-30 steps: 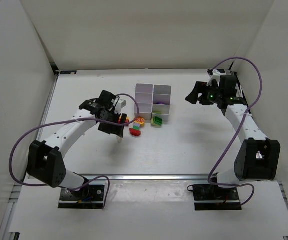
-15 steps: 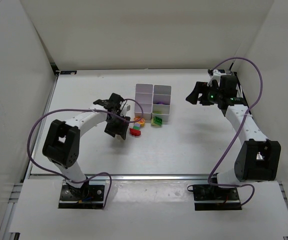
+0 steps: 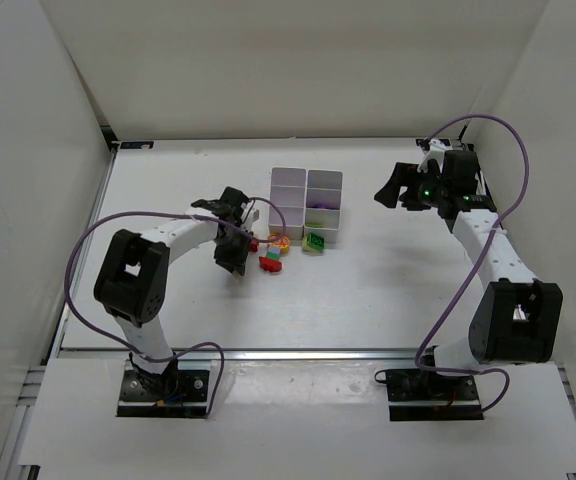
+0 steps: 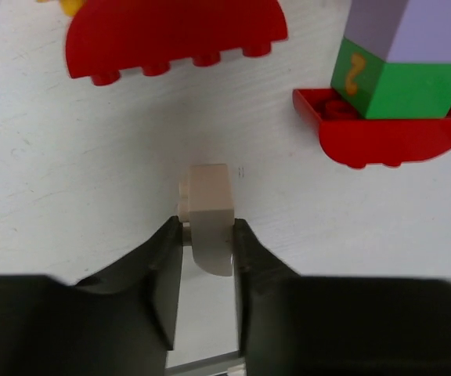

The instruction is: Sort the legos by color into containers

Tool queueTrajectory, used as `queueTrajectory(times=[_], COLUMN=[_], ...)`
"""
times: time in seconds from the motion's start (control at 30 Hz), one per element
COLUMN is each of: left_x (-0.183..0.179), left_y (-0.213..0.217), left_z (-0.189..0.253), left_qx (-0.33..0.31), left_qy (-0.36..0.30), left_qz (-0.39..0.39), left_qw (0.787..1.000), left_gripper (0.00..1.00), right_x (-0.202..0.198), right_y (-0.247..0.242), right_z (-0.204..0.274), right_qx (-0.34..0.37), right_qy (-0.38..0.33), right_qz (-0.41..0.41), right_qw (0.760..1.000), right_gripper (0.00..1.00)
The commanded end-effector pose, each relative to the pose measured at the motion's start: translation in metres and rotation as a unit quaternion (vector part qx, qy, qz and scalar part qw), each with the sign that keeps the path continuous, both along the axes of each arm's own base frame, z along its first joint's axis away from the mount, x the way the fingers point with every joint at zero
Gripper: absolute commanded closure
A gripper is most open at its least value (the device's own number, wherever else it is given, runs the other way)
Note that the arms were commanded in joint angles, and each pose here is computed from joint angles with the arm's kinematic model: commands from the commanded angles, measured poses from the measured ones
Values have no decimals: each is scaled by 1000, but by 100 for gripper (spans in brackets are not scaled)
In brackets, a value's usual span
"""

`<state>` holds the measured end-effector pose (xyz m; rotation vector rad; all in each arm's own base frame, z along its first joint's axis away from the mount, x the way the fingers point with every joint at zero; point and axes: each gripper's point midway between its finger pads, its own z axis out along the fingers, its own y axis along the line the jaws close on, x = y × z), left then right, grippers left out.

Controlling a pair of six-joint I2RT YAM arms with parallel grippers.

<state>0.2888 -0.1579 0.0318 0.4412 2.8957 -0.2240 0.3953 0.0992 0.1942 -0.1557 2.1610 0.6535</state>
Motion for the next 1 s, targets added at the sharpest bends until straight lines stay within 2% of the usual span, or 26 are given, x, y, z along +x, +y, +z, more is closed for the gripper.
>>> queueTrajectory(times=[0.0,0.07,0.13,0.33,0.43,0.5,0.6,0.67,0.77,0.97], left_x=[21,23,27,35,49,54,64,68,76,101], left_y=[0,-4,-10,-38,-60,-73,-93,-101,-109,-125], left_z=[17,26,46,117,167,180,187,180,181,165], left_qx=[-9,-20,-42,-92,-118,-138,-154,-155,-150,-125], left_qy=[-45,-55,-81,-177,-256,-274,-285,-286,-305,-317], left_qz=[4,-7,-21,-95,-156,-186,-242,-283,-331,-400], left_qw=[999,998,996,975,947,934,915,902,881,851], left_gripper=[71,82,87,89,89,90,88,82,82,85], right_x=[-1,-1,-2,-4,-3,-4,-2,-2,-1,-3], right_y=[-1,-1,-2,2,5,8,9,10,9,6], right_z=[7,7,6,8,11,14,15,15,20,20], right_qx=[-3,-2,1,9,15,23,26,26,24,18], right_qy=[-16,-16,-16,-19,-25,-29,-34,-33,-39,-41], right_qz=[1,1,-1,7,13,21,24,25,24,17], right_qw=[1000,1000,1000,1000,999,999,999,999,999,999], right_gripper=[17,17,17,17,17,17,16,15,14,13])
